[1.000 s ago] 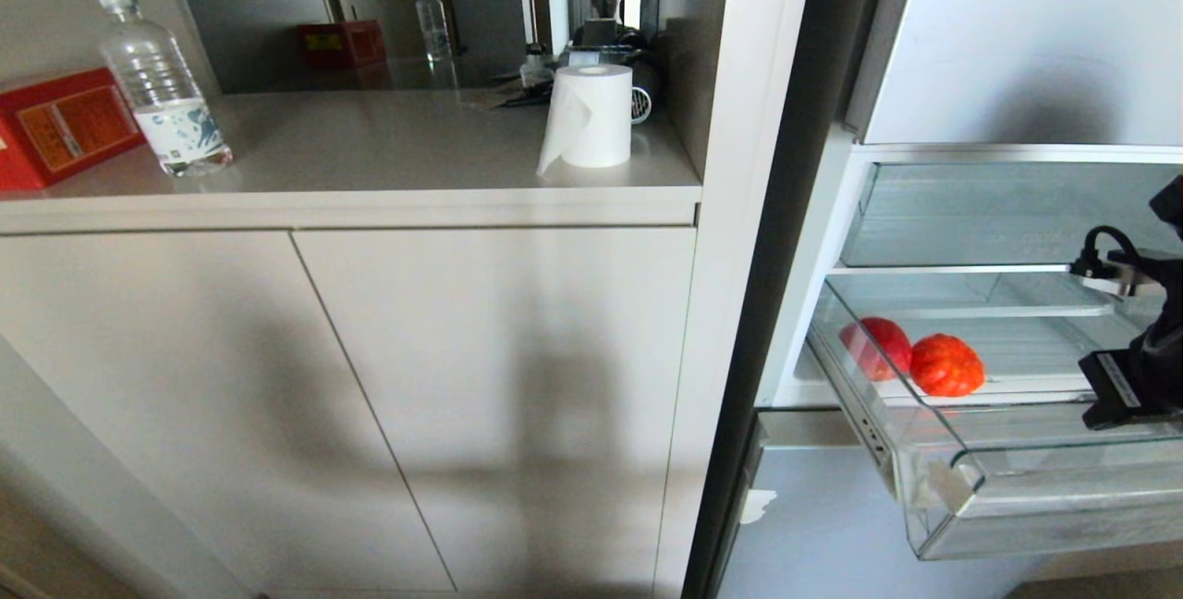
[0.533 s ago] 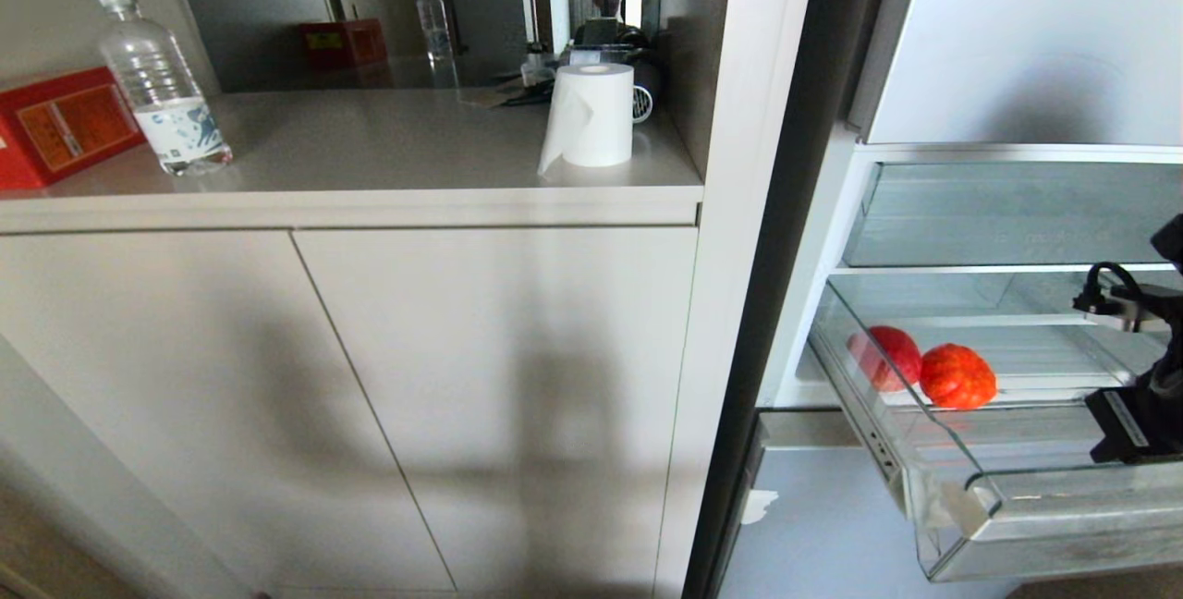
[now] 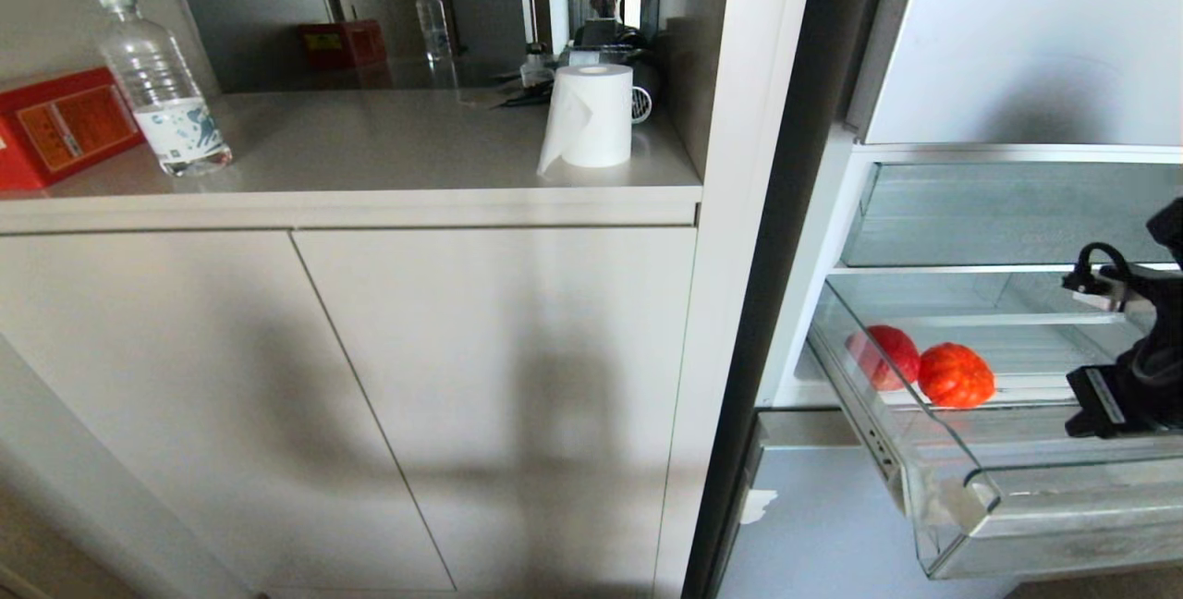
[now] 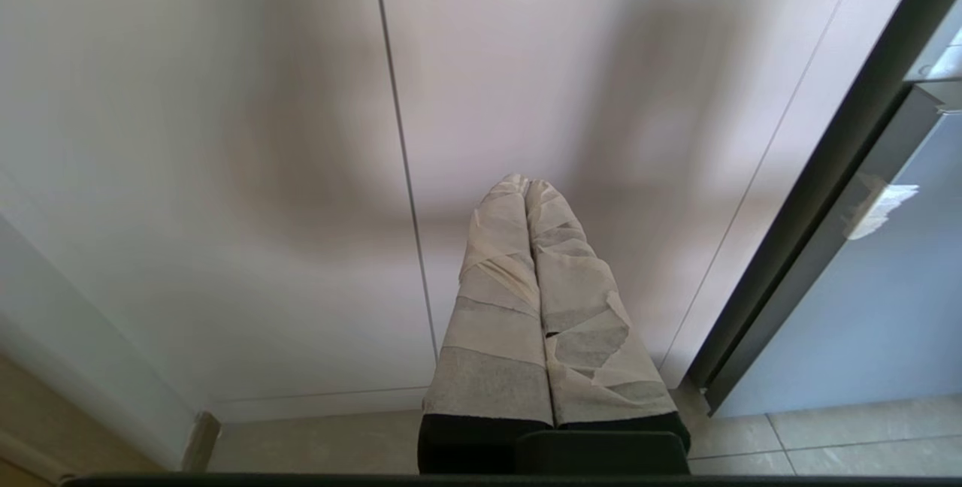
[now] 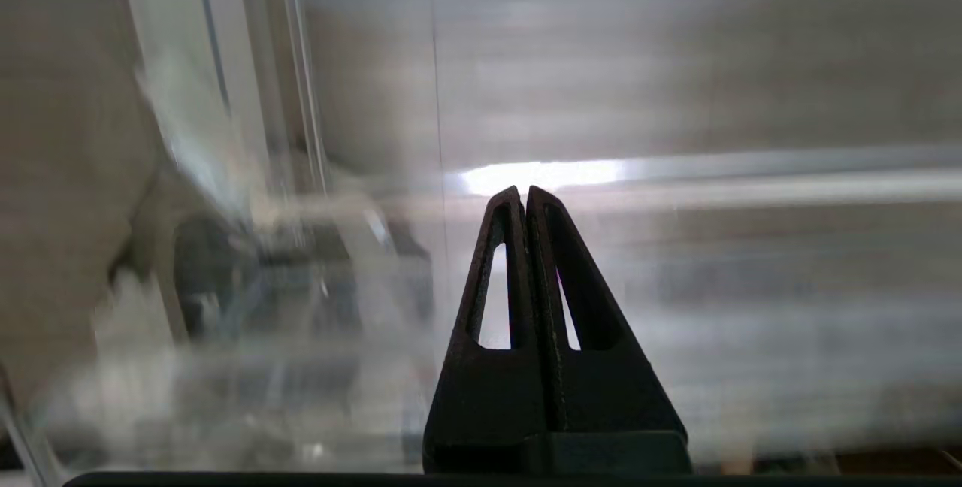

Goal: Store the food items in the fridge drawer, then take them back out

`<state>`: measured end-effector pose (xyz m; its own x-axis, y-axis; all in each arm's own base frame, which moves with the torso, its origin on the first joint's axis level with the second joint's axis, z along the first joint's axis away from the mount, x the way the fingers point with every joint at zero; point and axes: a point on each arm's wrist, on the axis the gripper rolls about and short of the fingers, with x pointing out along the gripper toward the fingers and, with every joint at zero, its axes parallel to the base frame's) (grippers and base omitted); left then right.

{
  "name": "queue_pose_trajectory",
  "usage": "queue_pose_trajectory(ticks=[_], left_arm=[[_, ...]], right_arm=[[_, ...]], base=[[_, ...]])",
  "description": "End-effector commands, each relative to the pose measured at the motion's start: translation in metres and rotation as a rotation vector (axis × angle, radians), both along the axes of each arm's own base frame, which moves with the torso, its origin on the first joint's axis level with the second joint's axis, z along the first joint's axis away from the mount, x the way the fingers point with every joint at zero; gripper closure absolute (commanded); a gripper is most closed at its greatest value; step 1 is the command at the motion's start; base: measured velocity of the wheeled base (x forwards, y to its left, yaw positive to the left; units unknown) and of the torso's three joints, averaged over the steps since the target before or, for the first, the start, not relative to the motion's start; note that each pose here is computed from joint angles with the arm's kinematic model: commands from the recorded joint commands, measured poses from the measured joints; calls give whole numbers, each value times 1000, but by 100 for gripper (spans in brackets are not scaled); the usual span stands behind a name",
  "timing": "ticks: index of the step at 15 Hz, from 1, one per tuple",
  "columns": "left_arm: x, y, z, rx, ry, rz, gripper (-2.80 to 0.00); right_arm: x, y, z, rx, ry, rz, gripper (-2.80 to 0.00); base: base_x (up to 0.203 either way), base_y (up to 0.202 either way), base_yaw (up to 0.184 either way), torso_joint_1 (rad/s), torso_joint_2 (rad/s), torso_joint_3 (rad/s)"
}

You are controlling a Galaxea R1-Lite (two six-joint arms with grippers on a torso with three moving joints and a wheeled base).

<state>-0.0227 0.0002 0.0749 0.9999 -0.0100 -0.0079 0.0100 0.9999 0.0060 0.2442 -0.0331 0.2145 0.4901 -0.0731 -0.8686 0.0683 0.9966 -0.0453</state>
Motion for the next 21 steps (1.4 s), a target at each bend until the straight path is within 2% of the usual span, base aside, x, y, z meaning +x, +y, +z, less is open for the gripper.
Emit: queue_pose_trajectory(ticks=[1, 3, 7, 8, 12, 21], left_arm=[[0, 0, 0, 0, 1, 1, 0], [0, 0, 0, 0, 1, 0, 0], [0, 0, 0, 0, 1, 1, 0], [0, 0, 0, 0, 1, 1, 0], [0, 0, 0, 0, 1, 1, 0], [0, 0, 0, 0, 1, 1, 0]], right_arm=[[20, -2, -11, 16, 14, 6, 0], [32, -2, -15, 51, -44, 24, 0], [49, 1, -27, 56, -44, 44, 0], [50, 1, -26, 58, -53, 47, -280], [52, 0, -19, 57, -82, 39, -280], [100, -8, -49, 51, -111, 21, -280]], base=[[0, 0, 0, 0, 0, 0], [0, 0, 0, 0, 0, 0], [0, 0, 0, 0, 0, 0], [0, 0, 0, 0, 0, 0], [0, 0, 0, 0, 0, 0], [0, 0, 0, 0, 0, 0]])
